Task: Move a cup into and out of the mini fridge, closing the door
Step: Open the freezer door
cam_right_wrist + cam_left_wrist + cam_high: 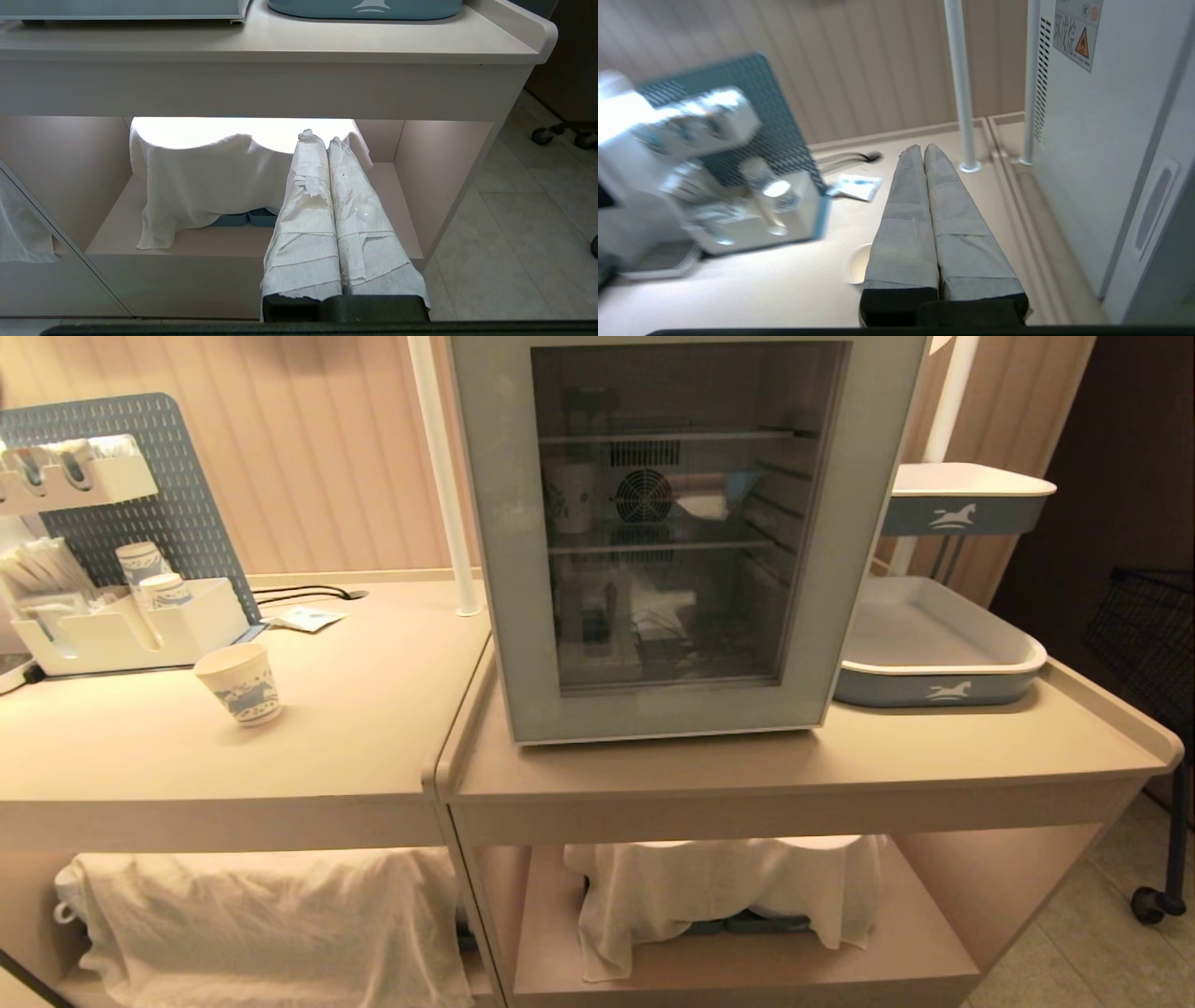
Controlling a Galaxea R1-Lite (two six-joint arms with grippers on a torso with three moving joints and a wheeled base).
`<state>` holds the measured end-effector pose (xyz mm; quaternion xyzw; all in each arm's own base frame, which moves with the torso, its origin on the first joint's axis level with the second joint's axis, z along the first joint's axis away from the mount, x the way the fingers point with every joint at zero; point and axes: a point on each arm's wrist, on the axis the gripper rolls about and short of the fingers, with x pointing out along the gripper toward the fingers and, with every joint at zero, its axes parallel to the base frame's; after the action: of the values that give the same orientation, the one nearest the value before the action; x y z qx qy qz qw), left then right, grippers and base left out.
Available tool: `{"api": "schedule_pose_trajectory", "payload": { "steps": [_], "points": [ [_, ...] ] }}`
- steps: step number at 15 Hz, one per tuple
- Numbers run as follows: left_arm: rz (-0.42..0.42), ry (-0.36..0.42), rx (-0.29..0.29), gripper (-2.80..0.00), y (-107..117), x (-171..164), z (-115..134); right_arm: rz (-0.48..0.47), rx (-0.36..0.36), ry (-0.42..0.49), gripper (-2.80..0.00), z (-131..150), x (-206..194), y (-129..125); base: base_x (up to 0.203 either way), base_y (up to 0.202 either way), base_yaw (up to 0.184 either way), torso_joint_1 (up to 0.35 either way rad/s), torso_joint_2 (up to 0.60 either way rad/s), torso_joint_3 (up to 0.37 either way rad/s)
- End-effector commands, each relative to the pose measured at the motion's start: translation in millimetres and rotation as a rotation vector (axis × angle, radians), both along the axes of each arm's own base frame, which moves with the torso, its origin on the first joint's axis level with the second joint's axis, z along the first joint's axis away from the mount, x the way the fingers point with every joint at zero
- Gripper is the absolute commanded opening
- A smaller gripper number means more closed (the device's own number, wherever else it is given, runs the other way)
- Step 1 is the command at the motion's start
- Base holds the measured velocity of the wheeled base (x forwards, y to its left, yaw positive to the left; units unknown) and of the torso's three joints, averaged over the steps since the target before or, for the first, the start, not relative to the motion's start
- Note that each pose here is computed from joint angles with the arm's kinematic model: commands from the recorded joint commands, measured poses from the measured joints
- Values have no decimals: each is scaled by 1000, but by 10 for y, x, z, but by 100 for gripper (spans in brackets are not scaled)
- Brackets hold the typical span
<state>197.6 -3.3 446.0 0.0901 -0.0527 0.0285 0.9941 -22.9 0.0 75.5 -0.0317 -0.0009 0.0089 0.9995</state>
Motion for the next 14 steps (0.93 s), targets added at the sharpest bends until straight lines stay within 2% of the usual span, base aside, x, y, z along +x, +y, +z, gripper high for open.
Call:
{"api": "schedule_pose_trajectory", "payload": {
  "steps": [1,2,3,5,7,10,12,14],
  "points": [
    [-123,176,-241,-280,-300,961,-445,1,1,0,-280,0,0,0,0,0,0,0,0,0],
    [-209,221,-320,-280,-385,1121,-553,1,-1,0,-280,0,0,0,0,0,0,0,0,0],
    [-269,257,-373,-280,-432,1243,-643,1,0,1,-280,0,1,0,0,0,0,0,0,0],
    [-330,270,-416,-280,-483,1433,-767,1,0,0,-280,0,0,0,0,0,0,0,0,0],
    [-339,291,-418,-280,-513,1636,-1014,1,1,0,-280,0,0,0,0,0,0,0,0,0],
    [-321,333,-407,-280,-471,1770,-1408,1,0,0,-280,0,0,0,0,0,0,0,0,0],
    [-310,331,-426,-280,-420,1849,-1549,1,-1,0,-280,0,0,0,0,0,0,0,0,0],
    [-324,342,-458,-280,-373,1783,-1545,1,-1,0,-280,0,0,0,0,0,0,0,0,0]
  ]
}}
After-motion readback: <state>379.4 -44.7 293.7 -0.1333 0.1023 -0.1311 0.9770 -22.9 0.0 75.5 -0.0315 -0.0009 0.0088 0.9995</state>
